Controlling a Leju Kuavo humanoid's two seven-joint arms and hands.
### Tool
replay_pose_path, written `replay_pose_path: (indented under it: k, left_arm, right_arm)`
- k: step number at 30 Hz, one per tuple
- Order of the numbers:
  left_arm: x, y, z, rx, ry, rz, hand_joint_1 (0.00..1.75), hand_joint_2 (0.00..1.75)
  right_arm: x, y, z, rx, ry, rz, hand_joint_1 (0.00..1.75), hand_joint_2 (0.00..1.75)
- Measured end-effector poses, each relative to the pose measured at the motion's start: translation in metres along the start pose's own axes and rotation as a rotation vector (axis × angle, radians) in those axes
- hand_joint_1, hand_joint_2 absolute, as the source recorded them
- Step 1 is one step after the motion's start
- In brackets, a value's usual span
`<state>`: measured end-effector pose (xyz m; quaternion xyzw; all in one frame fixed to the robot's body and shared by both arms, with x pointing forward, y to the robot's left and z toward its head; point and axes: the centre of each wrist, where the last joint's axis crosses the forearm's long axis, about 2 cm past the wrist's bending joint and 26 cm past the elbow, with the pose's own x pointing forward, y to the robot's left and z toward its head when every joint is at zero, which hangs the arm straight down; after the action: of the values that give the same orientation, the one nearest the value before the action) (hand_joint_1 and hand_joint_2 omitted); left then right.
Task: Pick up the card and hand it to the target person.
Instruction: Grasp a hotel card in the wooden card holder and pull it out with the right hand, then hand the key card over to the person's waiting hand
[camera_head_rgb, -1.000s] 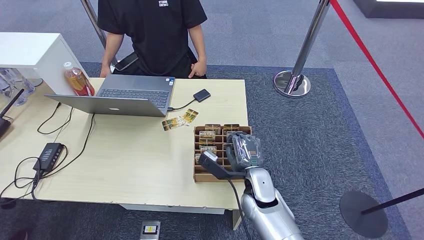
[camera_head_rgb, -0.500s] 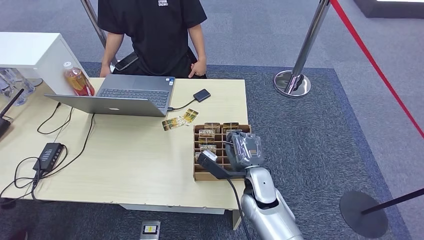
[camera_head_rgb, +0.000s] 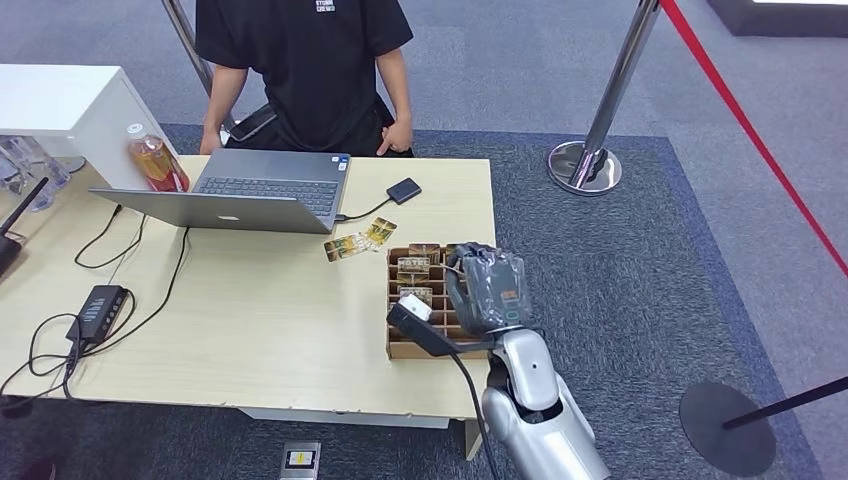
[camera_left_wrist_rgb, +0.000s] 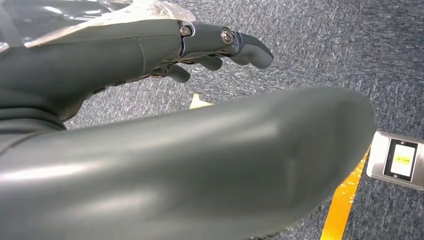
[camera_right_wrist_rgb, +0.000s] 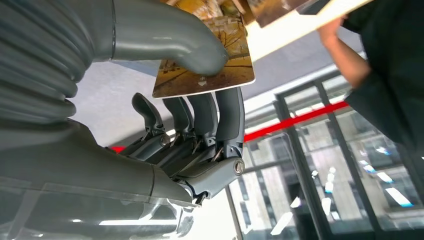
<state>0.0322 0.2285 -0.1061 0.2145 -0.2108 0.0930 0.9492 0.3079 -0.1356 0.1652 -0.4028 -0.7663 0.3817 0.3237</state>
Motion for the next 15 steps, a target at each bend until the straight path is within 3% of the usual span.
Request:
replay_pose_path:
  k: [6,15]
  left_arm:
    - [0.000,0.000,0.000,0.002,0.000,0.000,0.00,0.00]
    - [0.001,-0.001,0.000,-0.005,0.001,-0.014,0.00,0.00]
  right_arm:
    - [0.009,-0.007,-0.004,-0.028,-0.047,-0.045,1.40,1.75]
    - [0.017,-0.007,-0.024,-0.018,-0.099,-0.120,1.56,1.75]
